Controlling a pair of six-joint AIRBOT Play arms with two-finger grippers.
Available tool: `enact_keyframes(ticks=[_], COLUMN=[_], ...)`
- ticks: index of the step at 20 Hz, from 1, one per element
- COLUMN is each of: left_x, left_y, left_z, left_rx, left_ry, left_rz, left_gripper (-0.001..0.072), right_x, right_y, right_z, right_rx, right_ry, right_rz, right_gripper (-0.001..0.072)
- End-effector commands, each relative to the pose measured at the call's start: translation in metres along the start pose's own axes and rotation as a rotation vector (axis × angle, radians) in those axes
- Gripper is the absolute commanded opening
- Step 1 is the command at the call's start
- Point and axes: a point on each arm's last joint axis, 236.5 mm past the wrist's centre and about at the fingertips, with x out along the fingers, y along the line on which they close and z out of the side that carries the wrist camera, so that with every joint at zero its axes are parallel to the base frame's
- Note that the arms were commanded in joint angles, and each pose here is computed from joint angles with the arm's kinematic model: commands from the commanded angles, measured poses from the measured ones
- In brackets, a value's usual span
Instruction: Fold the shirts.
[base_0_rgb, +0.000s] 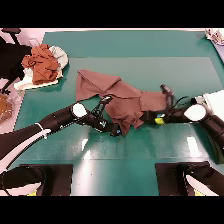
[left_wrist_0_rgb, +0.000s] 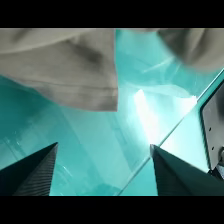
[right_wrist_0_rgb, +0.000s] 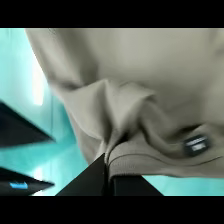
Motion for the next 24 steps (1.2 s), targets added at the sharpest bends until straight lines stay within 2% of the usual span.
enact_keyframes(ticks=[1, 9, 16, 17, 18, 19, 21, 22, 23, 24], left_x=[0.0, 0.012, 0.028, 0.028, 0.029, 0.031, 0.032, 0.031, 0.03, 0.029], left_y=[0.0, 0.019, 0.033, 0.034, 0.035, 0.036, 0.037, 0.038, 0.039, 0.039], left_z=[0.011, 0.024, 0.03, 0.033, 0.034, 0.034, 0.036, 0.04, 0.046, 0.052], left_rx=[-0.022, -0.122, -0.194, -0.199, -0.206, -0.215, -0.223, -0.229, -0.241, -0.252], left_ry=[-0.047, -0.094, -0.111, -0.124, -0.127, -0.126, -0.136, -0.154, -0.181, -0.206], left_rz=[0.002, 0.04, 0.044, 0.046, 0.045, 0.045, 0.045, 0.045, 0.044, 0.041], left_gripper=[0.0702, 0.0702, 0.07, 0.0659, 0.0501, 0.0466, 0.0454, 0.0231, 0.0043, 0.0029], right_x=[-0.033, -0.028, 0.012, 0.014, 0.014, 0.013, 0.007, 0.003, 0.0, -0.005], right_y=[-0.011, 0.006, 0.036, 0.04, 0.044, 0.048, 0.052, 0.053, 0.052, 0.05], right_z=[0.026, 0.024, -0.01, -0.014, -0.016, -0.016, -0.012, -0.009, -0.005, -0.002], right_rx=[0.022, 0.012, -0.021, -0.035, -0.047, -0.056, -0.058, -0.054, -0.049, -0.043], right_ry=[-0.068, -0.064, 0.081, 0.086, 0.085, 0.079, 0.05, 0.034, 0.021, 0.009], right_rz=[-0.026, 0.026, 0.086, 0.09, 0.096, 0.103, 0.114, 0.118, 0.119, 0.12], right_gripper=[0.0019, 0.0019, 0.0019, 0.0019, 0.0019, 0.0018, 0.0017, 0.0017, 0.0017, 0.0017])
